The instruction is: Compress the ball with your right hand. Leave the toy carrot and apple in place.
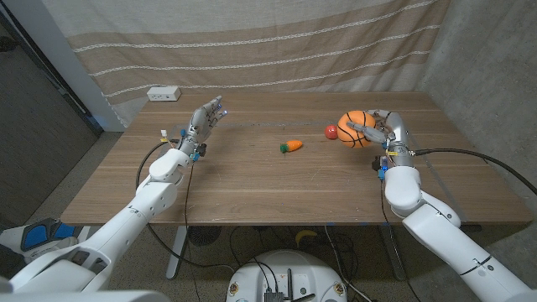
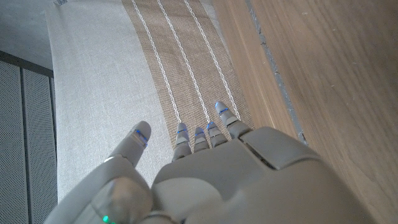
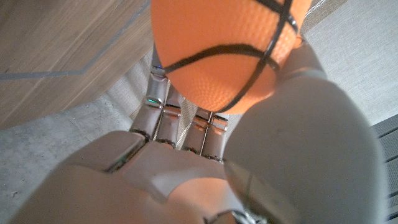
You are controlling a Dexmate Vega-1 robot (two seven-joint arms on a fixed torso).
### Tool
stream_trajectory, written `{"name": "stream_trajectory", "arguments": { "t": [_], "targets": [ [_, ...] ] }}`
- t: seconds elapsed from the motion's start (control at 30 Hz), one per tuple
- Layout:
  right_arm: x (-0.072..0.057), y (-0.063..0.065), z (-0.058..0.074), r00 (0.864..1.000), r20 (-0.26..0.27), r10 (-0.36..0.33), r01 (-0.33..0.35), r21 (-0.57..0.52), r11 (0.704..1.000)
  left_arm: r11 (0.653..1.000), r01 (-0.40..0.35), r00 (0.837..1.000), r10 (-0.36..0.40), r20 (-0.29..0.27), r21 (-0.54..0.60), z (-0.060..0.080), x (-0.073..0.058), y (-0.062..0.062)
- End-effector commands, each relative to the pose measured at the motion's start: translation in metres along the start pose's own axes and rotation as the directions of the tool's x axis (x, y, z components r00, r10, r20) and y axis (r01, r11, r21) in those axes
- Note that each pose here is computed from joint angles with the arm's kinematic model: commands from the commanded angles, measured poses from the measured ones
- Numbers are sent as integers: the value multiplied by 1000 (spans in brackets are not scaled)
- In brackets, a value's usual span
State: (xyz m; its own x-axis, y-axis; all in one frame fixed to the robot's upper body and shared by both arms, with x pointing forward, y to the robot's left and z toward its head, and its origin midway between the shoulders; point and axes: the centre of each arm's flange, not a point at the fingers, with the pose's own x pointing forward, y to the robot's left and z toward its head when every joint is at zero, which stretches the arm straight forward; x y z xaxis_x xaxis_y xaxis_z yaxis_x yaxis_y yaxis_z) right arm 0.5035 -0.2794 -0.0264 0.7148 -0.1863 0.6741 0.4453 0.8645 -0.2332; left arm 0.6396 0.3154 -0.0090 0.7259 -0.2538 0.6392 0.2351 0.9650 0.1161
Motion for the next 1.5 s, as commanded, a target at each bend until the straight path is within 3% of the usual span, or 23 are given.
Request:
{"name": "stream_trajectory", "arguments": {
  "t": [0.03,0.8,1.5],
  "targets": [
    [12,-9,-17,1000,-20,11,-7,186,983,1000,-5,1000,5,2,3,2,-5,-1],
    [29,-15,-28,1000,8,26,-27,379,925,1000,-18,1000,18,16,-2,5,-11,-3],
    [43,-13,-35,998,48,34,-55,567,822,999,-42,999,42,16,2,6,-26,-1]
  ]
}}
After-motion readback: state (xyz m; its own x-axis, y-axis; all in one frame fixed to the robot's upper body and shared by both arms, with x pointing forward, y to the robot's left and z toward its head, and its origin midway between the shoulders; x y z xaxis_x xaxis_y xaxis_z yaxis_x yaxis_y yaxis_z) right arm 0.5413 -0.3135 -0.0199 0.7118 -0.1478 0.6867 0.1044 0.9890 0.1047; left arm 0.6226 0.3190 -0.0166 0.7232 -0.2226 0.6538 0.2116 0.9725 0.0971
